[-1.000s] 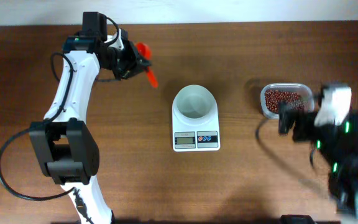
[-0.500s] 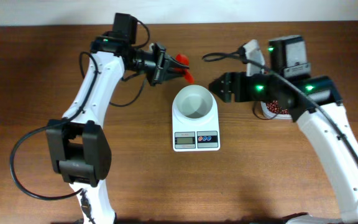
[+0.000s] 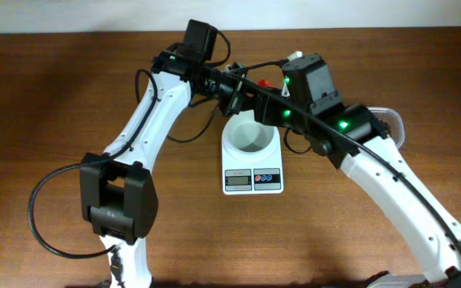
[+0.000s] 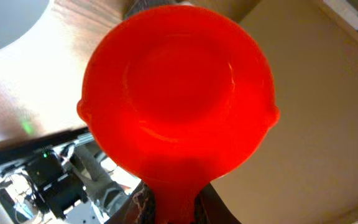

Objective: Scoop item into bowl and weigh 50g on scale
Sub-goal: 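Hand the red scoop from the left gripper to the right gripper above the scale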

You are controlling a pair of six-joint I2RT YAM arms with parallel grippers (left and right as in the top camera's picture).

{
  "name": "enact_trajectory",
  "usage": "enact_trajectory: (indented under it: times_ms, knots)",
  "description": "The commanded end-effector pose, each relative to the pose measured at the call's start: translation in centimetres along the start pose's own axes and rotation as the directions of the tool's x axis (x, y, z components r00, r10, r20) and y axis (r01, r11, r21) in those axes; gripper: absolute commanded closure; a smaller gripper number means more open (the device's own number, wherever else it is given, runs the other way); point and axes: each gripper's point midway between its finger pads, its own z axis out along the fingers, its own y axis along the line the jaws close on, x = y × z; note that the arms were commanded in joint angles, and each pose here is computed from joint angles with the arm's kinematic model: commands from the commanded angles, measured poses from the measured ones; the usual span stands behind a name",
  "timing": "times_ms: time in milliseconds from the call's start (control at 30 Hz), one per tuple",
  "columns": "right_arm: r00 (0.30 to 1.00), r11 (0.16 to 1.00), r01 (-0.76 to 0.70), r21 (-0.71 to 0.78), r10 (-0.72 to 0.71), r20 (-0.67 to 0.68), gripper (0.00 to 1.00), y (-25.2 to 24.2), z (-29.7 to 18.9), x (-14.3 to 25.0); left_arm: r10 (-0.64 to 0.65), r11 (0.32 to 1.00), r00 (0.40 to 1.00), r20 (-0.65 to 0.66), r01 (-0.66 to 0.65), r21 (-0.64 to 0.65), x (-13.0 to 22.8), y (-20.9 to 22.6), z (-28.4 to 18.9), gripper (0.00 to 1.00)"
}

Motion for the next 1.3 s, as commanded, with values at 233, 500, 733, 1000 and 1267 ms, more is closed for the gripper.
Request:
enact_trajectory:
  times_ms: [233,500,733,1000,1267]
  knots:
    - [1.000,0.999,-0.001,0.039,0.001,0.002,0.76,-0.4,0.4,-0.1,0.038,0.999,0.999,0.000,-0.038,0.026,1.0,-1.2,-0.5,1.00]
    - [1.000,0.999,-0.001,0.053,0.001,0.010,0.96,-0.7,0.4,-0.2,0.040,0.999,0.999,0.003,-0.040,0.026,0.9,-1.2,-0.5,1.00]
    - [0.999,0.999,-0.001,0.040,-0.001,0.035,0.76,-0.4,0.4,-0.8,0.065,0.998,0.997,0.051,-0.066,0.010,0.1,-1.0,-0.5,1.00]
    - [0.999,0.999,0.000,0.038,-0.001,0.036,0.94,-0.3,0.4,-0.9,0.065,0.998,0.997,0.051,-0.066,0.010,0.1,-1.0,-0.5,1.00]
    - [0.997,0.998,0.056,0.030,-0.057,0.043,0.96,-0.1,0.3,-1.1,0.085,0.996,0.993,0.076,-0.086,0.001,-0.3,-0.9,-0.6,0.34]
